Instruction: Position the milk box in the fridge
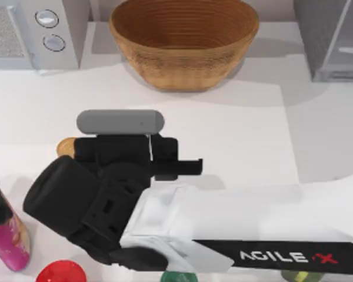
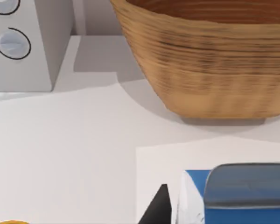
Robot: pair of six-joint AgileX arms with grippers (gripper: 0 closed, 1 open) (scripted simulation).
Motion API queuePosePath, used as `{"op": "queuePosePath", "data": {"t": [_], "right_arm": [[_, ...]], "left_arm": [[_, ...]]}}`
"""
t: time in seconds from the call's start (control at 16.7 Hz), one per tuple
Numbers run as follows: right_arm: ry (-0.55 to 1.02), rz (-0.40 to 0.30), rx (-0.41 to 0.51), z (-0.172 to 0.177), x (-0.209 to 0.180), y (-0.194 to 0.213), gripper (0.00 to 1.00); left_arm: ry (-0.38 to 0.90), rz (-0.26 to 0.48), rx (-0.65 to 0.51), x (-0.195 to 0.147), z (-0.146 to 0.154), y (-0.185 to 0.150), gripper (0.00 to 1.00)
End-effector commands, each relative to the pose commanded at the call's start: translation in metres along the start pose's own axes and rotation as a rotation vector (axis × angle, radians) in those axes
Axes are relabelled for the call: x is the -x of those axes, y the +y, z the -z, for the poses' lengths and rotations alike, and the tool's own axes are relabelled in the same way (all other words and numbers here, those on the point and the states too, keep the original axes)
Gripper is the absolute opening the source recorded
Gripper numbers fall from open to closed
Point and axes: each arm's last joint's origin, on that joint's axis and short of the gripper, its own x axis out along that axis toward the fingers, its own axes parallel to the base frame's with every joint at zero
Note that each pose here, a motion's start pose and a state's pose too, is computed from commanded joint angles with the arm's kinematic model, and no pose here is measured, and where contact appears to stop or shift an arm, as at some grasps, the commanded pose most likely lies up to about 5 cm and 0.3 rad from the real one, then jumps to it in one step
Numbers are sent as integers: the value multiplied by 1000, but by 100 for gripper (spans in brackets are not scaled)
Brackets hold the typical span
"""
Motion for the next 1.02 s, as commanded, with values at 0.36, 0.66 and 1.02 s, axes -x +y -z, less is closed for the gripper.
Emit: {"op": "queuePosePath", "data": {"t": [0.36, 0.66, 1.02], "right_arm": [[-2, 2, -7, -3, -1, 0, 0], [22, 42, -33, -36, -23, -51, 0], [33, 95, -100, -91, -28, -207, 0]], "left_arm": [[0, 0, 0, 0, 0, 0, 100], [0, 0, 0, 0, 0, 0, 100], [0, 0, 0, 0, 0, 0, 100]]}}
